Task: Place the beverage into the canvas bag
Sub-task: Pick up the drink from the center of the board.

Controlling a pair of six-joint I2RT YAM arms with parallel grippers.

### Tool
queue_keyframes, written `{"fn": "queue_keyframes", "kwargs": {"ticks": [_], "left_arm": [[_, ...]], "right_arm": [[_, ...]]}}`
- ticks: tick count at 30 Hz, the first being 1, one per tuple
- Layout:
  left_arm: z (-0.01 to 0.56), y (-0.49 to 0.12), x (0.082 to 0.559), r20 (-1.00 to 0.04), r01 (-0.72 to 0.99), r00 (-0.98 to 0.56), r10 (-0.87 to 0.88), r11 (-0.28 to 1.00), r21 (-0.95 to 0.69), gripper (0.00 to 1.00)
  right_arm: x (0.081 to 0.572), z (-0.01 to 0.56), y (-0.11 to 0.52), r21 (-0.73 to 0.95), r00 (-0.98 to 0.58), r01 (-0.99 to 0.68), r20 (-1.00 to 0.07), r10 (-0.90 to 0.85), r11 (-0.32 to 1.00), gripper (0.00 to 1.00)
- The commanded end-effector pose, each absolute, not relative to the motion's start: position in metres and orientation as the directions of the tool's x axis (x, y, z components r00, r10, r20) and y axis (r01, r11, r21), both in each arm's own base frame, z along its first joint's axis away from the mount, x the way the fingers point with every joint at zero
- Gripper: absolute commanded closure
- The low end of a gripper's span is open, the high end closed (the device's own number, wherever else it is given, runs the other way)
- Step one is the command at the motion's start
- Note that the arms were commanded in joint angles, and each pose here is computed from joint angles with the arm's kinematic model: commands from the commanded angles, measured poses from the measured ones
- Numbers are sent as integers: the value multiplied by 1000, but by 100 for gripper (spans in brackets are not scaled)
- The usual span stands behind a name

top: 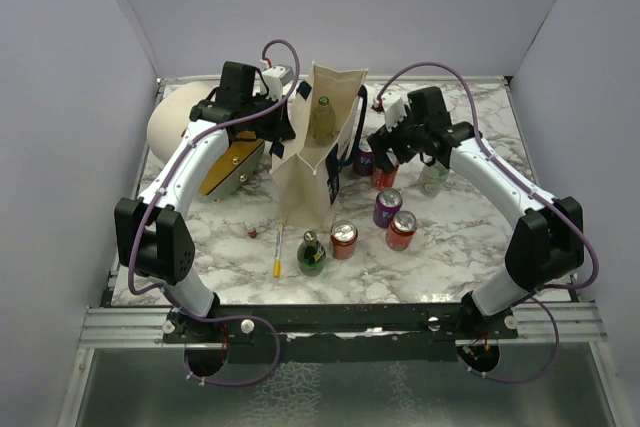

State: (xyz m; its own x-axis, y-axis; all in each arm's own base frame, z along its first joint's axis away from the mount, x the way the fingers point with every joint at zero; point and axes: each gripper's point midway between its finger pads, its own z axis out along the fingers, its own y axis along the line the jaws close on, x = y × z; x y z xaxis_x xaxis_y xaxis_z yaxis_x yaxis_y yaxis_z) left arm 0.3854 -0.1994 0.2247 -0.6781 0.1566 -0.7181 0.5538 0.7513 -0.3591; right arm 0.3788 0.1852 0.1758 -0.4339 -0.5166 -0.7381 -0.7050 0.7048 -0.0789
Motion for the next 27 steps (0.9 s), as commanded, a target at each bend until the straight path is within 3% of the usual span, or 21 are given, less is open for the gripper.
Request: {"fn": "queue_keyframes", "kwargs": {"ticks": [1,11,19,27], "left_arm": [[239,-205,382,-735,579,-661,150,725,-373,100],[237,-203,383,-737,582,-657,161,729,-360,100],[237,-202,384,-740,586,-651,170,732,-348,100],[238,-202,385,-742,588,-648,172,732,-344,100]], "right_arm": [[392,168,177,-111,-447,-693,-710,-545,713,15],[398,128,180,-48,-516,-717,-634,-576,695,13],[398,111,184,-4,-547,-723,-607,-577,691,18],[402,116,181,-1,-555,-710,-616,-560,704,38]]}}
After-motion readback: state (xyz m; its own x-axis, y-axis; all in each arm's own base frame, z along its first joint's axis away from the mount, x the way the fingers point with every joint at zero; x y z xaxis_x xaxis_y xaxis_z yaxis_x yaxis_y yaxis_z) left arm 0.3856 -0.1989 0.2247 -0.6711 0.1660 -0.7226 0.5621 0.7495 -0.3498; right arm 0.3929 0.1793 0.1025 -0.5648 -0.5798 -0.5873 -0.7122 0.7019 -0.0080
